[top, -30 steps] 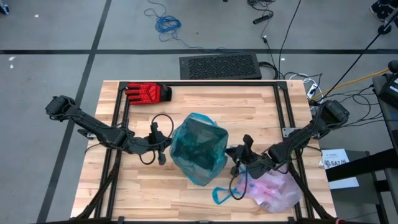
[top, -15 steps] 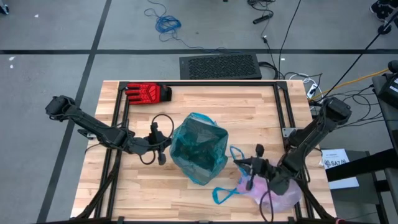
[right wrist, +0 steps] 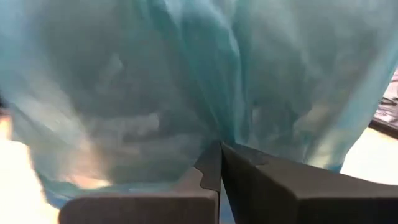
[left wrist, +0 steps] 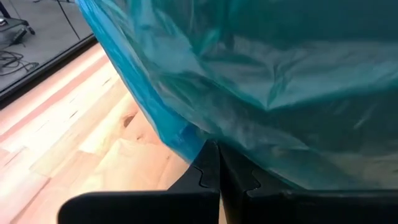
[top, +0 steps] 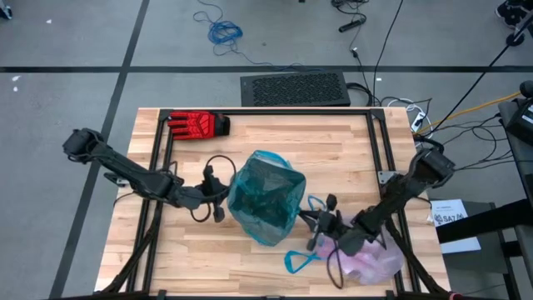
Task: Place trash/remove bag and relplace
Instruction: Insert the blue trash bag into the black trash bin
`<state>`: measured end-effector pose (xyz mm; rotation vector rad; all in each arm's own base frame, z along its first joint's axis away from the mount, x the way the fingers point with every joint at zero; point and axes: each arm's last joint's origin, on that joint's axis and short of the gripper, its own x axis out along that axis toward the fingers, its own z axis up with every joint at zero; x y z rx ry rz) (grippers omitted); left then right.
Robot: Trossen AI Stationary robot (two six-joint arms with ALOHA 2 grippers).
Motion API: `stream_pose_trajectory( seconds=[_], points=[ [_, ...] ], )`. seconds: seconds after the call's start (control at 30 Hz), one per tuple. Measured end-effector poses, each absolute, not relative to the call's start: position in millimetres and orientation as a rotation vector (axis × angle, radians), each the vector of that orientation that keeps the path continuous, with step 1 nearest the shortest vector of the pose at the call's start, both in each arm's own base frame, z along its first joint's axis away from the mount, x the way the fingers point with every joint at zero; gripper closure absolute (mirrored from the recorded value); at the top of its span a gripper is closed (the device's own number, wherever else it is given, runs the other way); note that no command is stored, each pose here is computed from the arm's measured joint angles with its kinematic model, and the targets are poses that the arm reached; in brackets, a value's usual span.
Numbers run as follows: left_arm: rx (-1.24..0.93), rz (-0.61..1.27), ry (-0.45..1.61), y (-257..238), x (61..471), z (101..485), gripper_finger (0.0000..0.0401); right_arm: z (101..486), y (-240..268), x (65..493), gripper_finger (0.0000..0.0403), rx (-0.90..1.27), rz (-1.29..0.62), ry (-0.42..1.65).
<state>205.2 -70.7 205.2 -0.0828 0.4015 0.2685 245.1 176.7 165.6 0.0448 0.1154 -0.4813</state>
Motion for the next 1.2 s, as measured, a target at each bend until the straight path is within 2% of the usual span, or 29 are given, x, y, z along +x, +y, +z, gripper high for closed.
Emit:
stream_pose_trajectory(
  seconds=[0.27,0.57,0.87,1.1,1.2],
  points=[
    [-0.092,0.276,0.417,-77,220,187,0.0401,141,168,258,0.0403,0.071,-0.473,0.169],
    [-0.075,0.283,0.442,-84,231,169,0.0401,137,169,258,0.0403,0.070,-0.468,0.179],
    [-0.035,0.241,0.422,-90,204,195,0.0401,137,169,258,0.0403,0.066,-0.469,0.181],
    [-0.038,0.312,0.491,-85,179,199,0.0401,137,169,258,0.0403,0.064,-0.463,0.186],
    [-0.066,0.313,0.450,-88,178,202,0.0401,136,169,258,0.0403,0.067,-0.447,0.192]
  ],
)
